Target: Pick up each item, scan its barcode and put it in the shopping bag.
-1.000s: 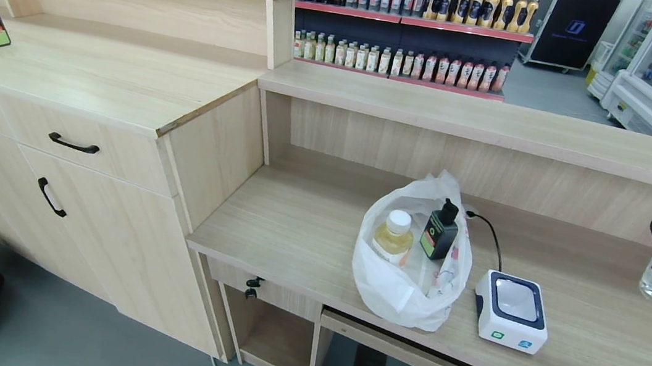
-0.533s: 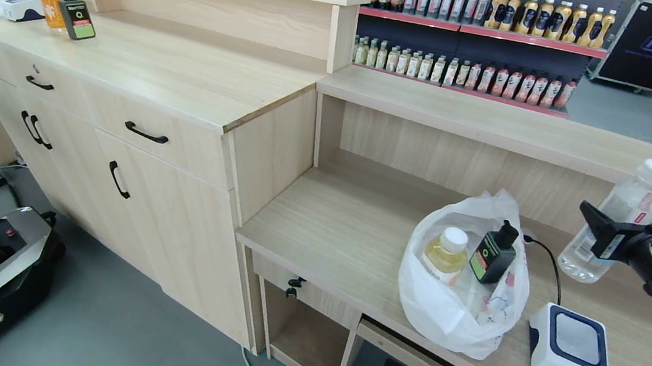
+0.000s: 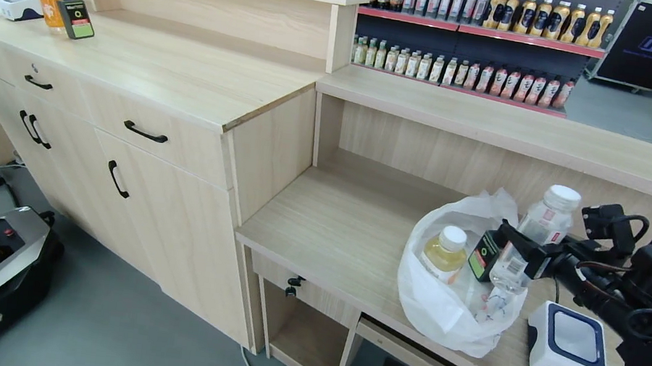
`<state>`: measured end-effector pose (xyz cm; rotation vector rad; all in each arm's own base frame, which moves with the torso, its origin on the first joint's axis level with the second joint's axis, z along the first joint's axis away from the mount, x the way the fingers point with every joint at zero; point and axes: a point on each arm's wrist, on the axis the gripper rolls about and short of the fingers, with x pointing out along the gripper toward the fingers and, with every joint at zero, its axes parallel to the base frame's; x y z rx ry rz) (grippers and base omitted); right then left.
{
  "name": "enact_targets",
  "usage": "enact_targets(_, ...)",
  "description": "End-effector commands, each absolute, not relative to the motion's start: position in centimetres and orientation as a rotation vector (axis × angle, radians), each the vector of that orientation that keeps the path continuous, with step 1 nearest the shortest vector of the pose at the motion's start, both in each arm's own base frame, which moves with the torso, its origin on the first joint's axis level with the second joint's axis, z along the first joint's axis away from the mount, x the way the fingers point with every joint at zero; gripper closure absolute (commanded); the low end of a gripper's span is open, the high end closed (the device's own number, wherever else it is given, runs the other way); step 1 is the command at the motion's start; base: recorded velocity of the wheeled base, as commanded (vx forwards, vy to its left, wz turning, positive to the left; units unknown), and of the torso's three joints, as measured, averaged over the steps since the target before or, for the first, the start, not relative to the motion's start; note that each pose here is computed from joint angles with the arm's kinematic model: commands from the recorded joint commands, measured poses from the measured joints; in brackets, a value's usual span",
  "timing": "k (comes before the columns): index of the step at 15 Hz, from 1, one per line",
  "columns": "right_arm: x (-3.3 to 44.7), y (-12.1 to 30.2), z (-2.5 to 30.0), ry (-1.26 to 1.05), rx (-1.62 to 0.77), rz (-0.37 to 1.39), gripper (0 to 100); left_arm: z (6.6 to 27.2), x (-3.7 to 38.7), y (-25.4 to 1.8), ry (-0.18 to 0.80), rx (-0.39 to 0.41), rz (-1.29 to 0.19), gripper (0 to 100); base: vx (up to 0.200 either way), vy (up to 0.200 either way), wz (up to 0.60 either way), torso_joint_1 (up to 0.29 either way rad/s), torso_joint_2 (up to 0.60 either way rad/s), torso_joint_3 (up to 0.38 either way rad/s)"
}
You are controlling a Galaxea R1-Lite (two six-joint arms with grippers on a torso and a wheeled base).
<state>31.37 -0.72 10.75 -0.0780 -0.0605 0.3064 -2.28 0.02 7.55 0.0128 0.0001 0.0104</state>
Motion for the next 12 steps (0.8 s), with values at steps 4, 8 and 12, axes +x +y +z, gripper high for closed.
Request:
enact_targets(4, 33.1, -0.1, 7.5, 0.013, -0.069, 0.34, 100, 7.5, -2.3, 0.0, 0.0, 0.014, 0.011, 100, 0.0, 0.0, 0.0, 0.0, 0.0, 0.0)
enact_targets(8, 34.6, 0.4, 7.2, -0.012, -0.077, 0.354, 100, 7.5, -2.3, 0.0, 0.0, 0.012, 0.011, 100, 0.0, 0.0, 0.0, 0.0, 0.0, 0.0)
enact_targets(12, 34.8, 0.5, 5.7, 0.024, -0.111, 0.361, 100, 7.5, -2.3, 0.0, 0.0, 0.012, 0.011, 100, 0.0, 0.0, 0.0, 0.0, 0.0, 0.0)
